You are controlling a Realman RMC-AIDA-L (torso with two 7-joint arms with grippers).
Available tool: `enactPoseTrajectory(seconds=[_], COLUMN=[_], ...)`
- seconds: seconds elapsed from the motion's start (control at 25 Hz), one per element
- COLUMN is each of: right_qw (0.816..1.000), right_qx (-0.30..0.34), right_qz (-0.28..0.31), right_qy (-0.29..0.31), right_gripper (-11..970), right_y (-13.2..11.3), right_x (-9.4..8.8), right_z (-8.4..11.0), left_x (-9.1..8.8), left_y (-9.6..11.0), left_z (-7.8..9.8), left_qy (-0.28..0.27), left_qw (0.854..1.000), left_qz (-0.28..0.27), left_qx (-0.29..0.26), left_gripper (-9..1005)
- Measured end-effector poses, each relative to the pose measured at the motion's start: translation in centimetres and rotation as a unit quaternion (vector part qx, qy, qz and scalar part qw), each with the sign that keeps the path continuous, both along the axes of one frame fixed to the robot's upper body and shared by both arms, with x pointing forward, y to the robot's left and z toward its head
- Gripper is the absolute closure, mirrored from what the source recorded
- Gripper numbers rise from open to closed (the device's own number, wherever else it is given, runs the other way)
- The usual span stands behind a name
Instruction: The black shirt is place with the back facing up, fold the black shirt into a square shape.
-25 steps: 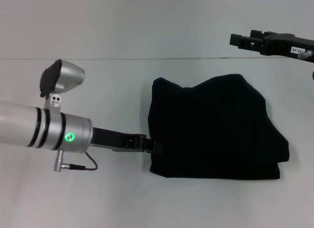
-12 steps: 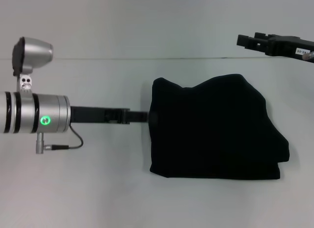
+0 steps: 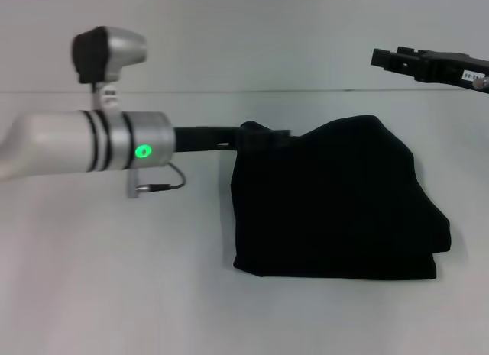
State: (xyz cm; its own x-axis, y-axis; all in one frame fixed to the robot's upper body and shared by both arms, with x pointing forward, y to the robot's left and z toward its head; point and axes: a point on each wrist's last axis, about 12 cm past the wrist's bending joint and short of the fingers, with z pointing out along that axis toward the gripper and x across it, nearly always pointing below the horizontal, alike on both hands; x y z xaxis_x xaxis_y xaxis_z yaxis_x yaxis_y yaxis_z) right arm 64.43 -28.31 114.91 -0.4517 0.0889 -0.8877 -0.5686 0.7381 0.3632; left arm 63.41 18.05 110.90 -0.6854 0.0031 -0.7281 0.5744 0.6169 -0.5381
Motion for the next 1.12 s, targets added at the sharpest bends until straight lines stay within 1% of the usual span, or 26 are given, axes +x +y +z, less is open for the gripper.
enactPoseTrajectory(seconds=[0.16, 0.36, 0.48, 0.64, 0.84, 1.12], right_qw=[1.000, 1.000, 1.000, 1.000, 1.000, 1.000], right_qx=[0.000, -0.002, -0.004, -0.005, -0.006, -0.006], right_qz=[0.000, 0.003, 0.003, 0.002, 0.002, 0.002], right_qy=[0.000, 0.001, 0.002, 0.003, 0.002, 0.000], right_gripper=[290, 290, 291, 291, 291, 293], right_y=[0.2, 0.4, 0.4, 0.4, 0.5, 0.7], right_x=[0.1, 0.0, 0.0, -0.1, -0.1, 0.1], right_z=[0.0, -0.1, -0.3, -0.4, -0.4, -0.3], left_x=[0.5, 0.8, 1.1, 1.2, 1.3, 1.3], left_y=[-2.4, -4.6, -5.1, -5.4, -5.2, -4.9], left_z=[-0.6, -1.4, -1.8, -2.1, -2.7, -3.2], left_qy=[-0.019, -0.026, -0.031, -0.032, -0.029, -0.029], left_qw=[1.000, 0.998, 0.997, 0.996, 0.994, 0.992], left_qz=[0.011, 0.013, 0.023, 0.036, 0.059, 0.073], left_qx=[0.022, 0.053, 0.070, 0.074, 0.087, 0.099], left_gripper=[141, 142, 143, 142, 140, 139])
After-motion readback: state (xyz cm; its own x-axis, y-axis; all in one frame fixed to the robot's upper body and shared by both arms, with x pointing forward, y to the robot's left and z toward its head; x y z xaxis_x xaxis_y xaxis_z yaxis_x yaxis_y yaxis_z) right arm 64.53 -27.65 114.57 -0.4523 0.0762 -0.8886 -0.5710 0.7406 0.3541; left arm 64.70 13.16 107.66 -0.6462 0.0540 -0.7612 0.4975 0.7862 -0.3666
